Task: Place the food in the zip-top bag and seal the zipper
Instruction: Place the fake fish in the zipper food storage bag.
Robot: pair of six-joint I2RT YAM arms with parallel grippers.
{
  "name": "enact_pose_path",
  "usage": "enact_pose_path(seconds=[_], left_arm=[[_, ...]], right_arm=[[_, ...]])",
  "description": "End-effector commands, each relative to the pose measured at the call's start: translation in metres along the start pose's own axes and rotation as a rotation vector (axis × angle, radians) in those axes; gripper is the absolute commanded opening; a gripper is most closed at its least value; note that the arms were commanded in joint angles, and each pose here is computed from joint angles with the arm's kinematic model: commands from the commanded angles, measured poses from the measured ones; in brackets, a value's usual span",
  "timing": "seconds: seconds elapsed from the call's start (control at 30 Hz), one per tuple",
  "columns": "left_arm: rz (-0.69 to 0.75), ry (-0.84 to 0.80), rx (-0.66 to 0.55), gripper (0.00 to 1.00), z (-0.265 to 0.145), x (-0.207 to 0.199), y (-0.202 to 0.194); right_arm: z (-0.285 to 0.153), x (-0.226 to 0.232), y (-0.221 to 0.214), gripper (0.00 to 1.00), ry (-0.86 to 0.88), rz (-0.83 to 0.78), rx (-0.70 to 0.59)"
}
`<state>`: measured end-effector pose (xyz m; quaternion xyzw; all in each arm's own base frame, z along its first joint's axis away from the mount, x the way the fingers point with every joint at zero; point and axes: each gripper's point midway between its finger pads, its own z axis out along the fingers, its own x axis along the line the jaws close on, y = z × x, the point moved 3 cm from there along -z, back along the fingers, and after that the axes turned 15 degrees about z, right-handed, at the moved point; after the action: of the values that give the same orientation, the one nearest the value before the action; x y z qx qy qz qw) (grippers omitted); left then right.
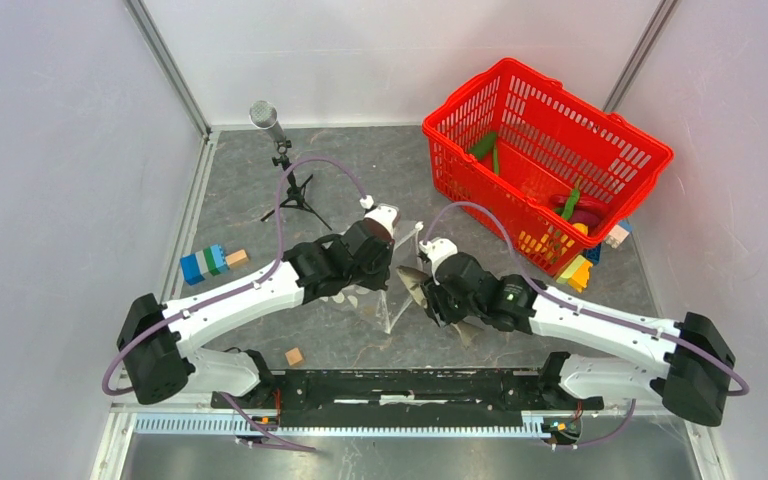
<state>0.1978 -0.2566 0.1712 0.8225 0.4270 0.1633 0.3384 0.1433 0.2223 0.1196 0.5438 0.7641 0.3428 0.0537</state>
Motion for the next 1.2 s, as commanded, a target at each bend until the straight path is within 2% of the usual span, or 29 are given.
enact_pose_path(seconds=[0.0, 0.13, 0.27, 0.5, 0.63, 0.73, 0.83, 0.93, 1.0, 1.17], left_arm=[[-0.005, -0.026, -0.027, 0.02, 0.002, -0.020, 0.004], [0.030, -0.051, -0.006, 0.02, 0.004, -0.037, -0.001], [0.041, -0.088, 0.011, 0.02, 0.006, -0.048, -0.005], [0.024, -0.161, -0.036, 0.02, 0.000, -0.058, 0.003], [0.014, -0.180, -0.052, 0.02, -0.005, -0.060, 0.006], [0.017, -0.228, -0.059, 0.02, -0.007, -0.067, 0.007], [0.019, -0.244, -0.053, 0.02, -0.007, -0.069, 0.006], [0.019, -0.227, -0.051, 0.02, -0.007, -0.066, 0.003], [0.012, -0.214, -0.059, 0.02, -0.008, -0.063, 0.003], [0.004, -0.183, -0.081, 0.02, -0.010, -0.057, 0.006]], right_arm=[[0.002, 0.001, 0.029, 0.33, -0.090, 0.055, -0.102], [0.009, 0.005, 0.034, 0.37, -0.099, 0.056, -0.104], [0.014, 0.019, 0.038, 0.39, -0.023, 0.028, -0.100], [0.026, 0.033, 0.031, 0.45, 0.087, 0.026, -0.080], [0.032, 0.018, 0.025, 0.47, 0.001, 0.049, -0.085], [0.040, 0.017, 0.019, 0.50, -0.002, 0.032, -0.054], [0.042, 0.023, 0.019, 0.67, 0.055, 0.042, -0.079], [0.038, 0.031, 0.022, 0.71, 0.141, 0.068, -0.145], [0.033, 0.031, 0.022, 0.80, 0.177, 0.080, -0.178], [0.022, 0.025, 0.016, 0.88, 0.234, 0.119, -0.212]])
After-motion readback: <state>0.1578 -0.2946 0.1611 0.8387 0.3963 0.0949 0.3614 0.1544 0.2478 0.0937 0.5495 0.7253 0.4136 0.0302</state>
